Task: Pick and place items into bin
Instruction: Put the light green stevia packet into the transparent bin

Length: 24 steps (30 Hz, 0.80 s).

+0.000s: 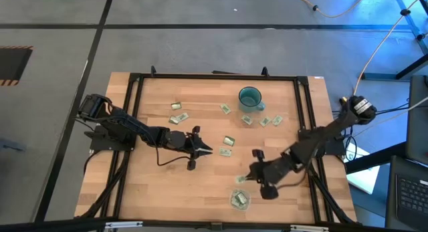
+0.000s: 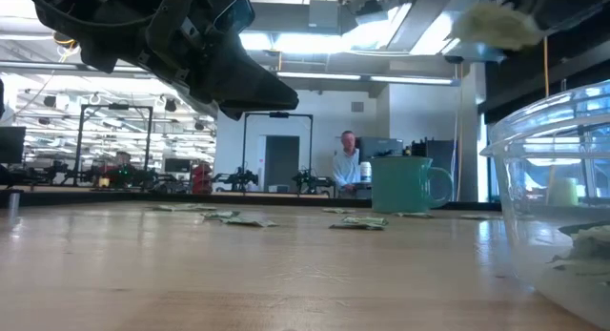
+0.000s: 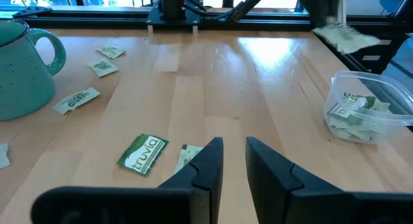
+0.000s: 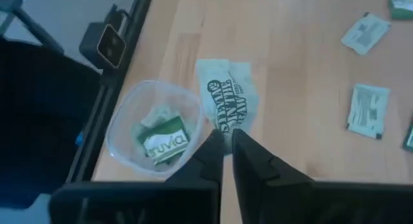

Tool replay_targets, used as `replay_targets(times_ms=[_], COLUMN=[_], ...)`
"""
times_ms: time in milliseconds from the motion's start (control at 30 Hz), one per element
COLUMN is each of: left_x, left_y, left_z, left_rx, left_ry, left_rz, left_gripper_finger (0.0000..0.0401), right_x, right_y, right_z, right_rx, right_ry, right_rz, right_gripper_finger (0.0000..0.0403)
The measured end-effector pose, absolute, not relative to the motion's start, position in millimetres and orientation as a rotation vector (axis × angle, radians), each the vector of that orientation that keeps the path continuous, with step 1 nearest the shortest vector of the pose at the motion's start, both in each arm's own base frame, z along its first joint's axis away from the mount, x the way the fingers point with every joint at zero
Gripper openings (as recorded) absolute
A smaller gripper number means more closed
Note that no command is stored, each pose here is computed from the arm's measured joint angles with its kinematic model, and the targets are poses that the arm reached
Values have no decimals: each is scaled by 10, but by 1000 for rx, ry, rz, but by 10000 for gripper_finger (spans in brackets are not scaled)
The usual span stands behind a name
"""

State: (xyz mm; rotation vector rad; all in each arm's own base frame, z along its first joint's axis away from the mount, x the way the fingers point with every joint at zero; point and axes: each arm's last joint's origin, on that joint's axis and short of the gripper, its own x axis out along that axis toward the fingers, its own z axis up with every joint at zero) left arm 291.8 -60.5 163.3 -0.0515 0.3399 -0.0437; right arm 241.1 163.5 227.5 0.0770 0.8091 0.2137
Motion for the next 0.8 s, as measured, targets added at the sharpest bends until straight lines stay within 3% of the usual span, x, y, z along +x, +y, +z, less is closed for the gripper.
replay_targets(times_ms=[500, 800], left_x=[2918, 2918], left_y=[-605, -605], left_z=[1633, 1632], left_rx=[-52, -51], left_ry=[340, 341], left_rz=[-44, -44], left_gripper_finger=[61, 61], right_x=[2510, 2506], right_y=[2125, 2183], right_z=[1749, 1699], right_rx=[139, 218], right_ry=[843, 863], right_rz=[264, 266], right_gripper_finger=[21, 21])
